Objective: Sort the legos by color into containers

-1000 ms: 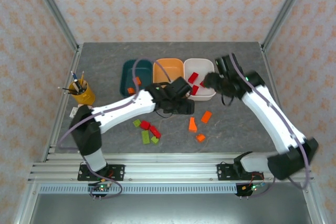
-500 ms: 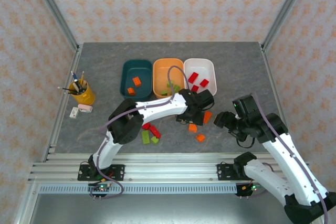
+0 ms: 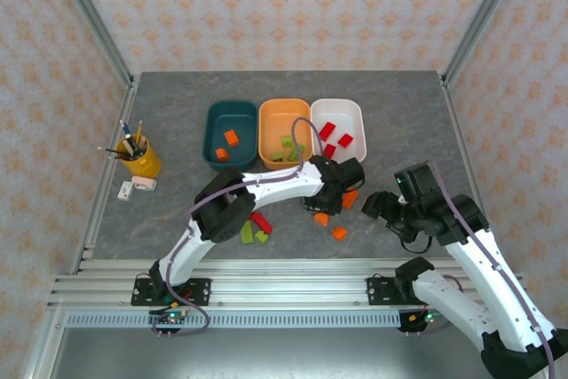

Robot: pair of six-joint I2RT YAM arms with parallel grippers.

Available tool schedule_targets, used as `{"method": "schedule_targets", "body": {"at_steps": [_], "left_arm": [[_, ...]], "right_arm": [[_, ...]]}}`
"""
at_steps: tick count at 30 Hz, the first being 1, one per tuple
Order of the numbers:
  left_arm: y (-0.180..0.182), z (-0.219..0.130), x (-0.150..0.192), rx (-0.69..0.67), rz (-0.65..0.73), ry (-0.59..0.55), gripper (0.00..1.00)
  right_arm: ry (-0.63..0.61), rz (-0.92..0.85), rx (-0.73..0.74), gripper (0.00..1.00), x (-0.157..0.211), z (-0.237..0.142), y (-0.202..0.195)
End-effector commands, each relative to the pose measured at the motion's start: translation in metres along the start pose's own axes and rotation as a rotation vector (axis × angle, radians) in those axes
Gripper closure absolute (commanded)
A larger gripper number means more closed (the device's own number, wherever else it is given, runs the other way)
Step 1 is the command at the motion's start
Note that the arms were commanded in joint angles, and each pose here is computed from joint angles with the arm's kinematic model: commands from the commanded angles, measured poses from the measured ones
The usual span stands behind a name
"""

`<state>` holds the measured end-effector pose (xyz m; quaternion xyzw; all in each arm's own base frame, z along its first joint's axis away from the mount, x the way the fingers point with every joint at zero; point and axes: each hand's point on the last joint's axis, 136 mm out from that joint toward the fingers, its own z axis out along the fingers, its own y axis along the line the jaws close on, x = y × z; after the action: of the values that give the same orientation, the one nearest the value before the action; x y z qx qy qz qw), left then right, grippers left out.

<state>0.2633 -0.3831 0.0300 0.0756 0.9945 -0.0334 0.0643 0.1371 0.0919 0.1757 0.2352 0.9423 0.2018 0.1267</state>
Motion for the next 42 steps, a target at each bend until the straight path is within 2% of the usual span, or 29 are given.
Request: {"method": "schedule_targets", "body": {"at_steps": [1,8,15,21,25,30,32,34,42], "left_arm": [[0.006,-0.014,-0.009,-0.045,0.018,-0.058,0.75],[0.045,-0.075,-0.032,-0.039,-0.051,-0.156,0.79],[0.136,-0.135,-0.053,-0.037,-0.18,-0.229,0.78],[0.221,-0.149,-0.078,-0.066,-0.289,-0.248,0.78],[0.256,-0.144,-0.099,-0.088,-0.312,-0.258,0.78],[0.282,-0.114,-0.117,-0.108,-0.34,-0.21,0.78],[0.287,-0.107,-0.122,-0.115,-0.339,-0.197,0.78],[0.29,-0.086,-0.125,-0.125,-0.333,-0.148,0.78],[0.294,-0.042,-0.127,-0.148,-0.315,-0.065,0.78]], "right_arm": [[0.016,-0.013,0.0,0.27,0.005,0.0,-0.002],[0.003,-0.16,-0.127,0.29,-0.003,-0.009,0.032],[-0.025,-0.336,-0.377,0.3,-0.014,-0.023,0.122],[-0.134,-0.382,-0.582,0.3,-0.024,-0.022,0.216],[-0.156,-0.382,-0.658,0.29,-0.029,-0.014,0.263],[-0.117,-0.408,-0.618,0.3,-0.03,0.011,0.292],[-0.105,-0.412,-0.602,0.3,-0.03,0.018,0.294],[-0.091,-0.413,-0.581,0.3,-0.029,0.024,0.294],[-0.067,-0.384,-0.521,0.3,-0.026,0.041,0.275]]}}
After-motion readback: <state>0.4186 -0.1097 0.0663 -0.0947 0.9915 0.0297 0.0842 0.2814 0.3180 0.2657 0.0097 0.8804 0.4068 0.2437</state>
